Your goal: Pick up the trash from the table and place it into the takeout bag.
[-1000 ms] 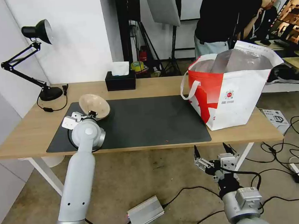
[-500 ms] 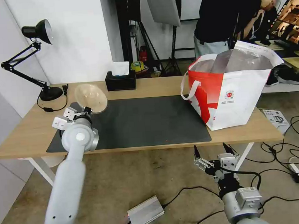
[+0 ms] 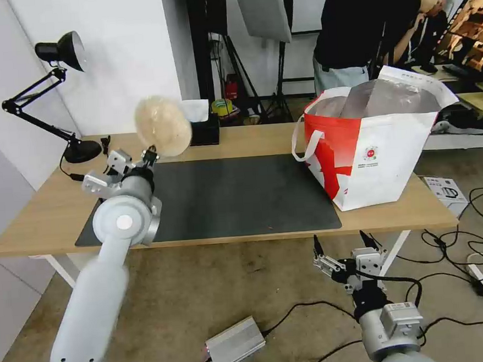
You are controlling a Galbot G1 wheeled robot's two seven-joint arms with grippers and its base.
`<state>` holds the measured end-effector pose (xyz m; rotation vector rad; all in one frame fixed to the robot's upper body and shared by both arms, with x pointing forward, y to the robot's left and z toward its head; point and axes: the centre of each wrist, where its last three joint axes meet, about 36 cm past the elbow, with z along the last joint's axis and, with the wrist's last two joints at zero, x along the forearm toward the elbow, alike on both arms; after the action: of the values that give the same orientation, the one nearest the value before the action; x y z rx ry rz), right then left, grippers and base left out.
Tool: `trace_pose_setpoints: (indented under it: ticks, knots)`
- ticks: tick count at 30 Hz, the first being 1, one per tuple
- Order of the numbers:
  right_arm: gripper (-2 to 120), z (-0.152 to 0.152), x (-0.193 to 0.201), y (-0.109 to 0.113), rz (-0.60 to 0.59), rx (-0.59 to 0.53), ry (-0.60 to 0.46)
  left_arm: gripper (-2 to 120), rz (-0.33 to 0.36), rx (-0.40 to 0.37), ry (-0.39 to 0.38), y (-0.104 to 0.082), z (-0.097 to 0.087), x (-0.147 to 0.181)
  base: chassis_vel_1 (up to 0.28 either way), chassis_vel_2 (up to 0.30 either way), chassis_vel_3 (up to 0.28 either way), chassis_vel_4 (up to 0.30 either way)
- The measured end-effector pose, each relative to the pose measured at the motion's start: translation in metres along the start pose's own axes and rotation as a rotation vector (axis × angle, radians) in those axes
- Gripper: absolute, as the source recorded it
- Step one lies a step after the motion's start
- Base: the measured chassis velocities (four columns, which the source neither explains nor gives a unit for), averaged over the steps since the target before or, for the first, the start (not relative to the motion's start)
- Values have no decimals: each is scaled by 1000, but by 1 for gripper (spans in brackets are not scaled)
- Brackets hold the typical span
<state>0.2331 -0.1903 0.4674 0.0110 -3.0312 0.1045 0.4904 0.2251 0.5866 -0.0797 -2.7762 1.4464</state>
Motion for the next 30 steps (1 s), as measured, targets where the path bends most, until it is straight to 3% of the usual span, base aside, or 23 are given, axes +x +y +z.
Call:
trace_pose_setpoints:
  ticks: [6, 10, 19, 22, 27, 30]
  knots:
    - [100, 0, 0, 0, 0, 0, 0, 0, 92, -2, 19, -17, 10, -9, 0, 0, 0, 0]
    - [100, 0, 0, 0, 0, 0, 0, 0, 156, -10, 51, -42, 26, -31, 0, 0, 0, 0]
    - [100, 0, 0, 0, 0, 0, 0, 0, 250, -31, 73, -84, 42, -65, 0, 0, 0, 0]
    - [100, 0, 0, 0, 0, 0, 0, 0, 284, -35, 89, -108, 55, -79, 0, 0, 0, 0]
    - [100, 0, 0, 0, 0, 0, 0, 0, 308, -50, 118, -129, 74, -90, 0, 0, 0, 0]
    - [100, 0, 0, 0, 0, 0, 0, 0, 326, -66, 137, -146, 96, -97, 0, 0, 0, 0]
